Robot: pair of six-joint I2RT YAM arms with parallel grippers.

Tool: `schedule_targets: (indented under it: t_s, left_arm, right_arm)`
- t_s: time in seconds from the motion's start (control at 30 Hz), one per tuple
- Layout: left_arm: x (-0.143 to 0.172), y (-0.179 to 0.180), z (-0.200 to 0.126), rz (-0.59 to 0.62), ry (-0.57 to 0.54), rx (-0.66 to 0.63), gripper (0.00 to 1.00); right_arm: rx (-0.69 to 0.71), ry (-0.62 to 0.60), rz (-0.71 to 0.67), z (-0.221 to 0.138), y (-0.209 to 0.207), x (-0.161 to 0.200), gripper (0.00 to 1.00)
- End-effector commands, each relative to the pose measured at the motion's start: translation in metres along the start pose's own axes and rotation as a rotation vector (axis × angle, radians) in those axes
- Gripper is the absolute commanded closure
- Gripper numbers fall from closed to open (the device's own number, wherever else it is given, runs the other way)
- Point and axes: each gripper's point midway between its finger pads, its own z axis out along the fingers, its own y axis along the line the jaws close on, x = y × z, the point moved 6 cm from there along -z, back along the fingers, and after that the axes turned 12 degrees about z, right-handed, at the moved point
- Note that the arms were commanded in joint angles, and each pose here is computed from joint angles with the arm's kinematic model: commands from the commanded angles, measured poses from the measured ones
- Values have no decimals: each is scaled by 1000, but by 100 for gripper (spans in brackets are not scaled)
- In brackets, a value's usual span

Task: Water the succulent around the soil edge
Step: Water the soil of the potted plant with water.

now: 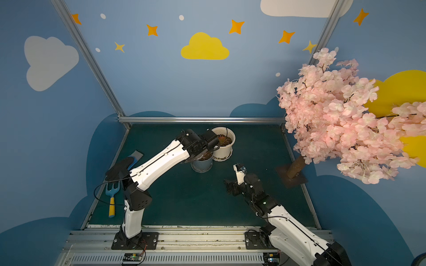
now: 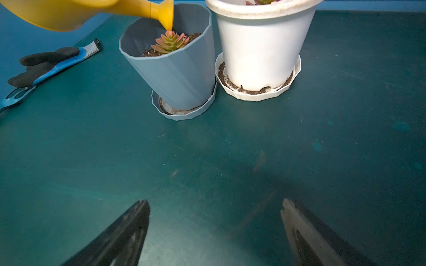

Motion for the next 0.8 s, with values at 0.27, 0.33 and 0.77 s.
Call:
schedule_targets:
  t_s: [0.27, 0.33, 0.77]
  left_arm:
    - [21, 7, -19, -29, 7, -67, 97]
    - [22, 6, -21, -26, 7, -65, 97]
    - [37, -3, -30, -34, 25, -75, 97]
  right_arm:
    - [-26, -7, 17, 1, 2, -1, 5]
    - [-27, -6, 17, 1, 2, -1, 5]
    - [-50, 21, 19, 3, 6, 0, 5]
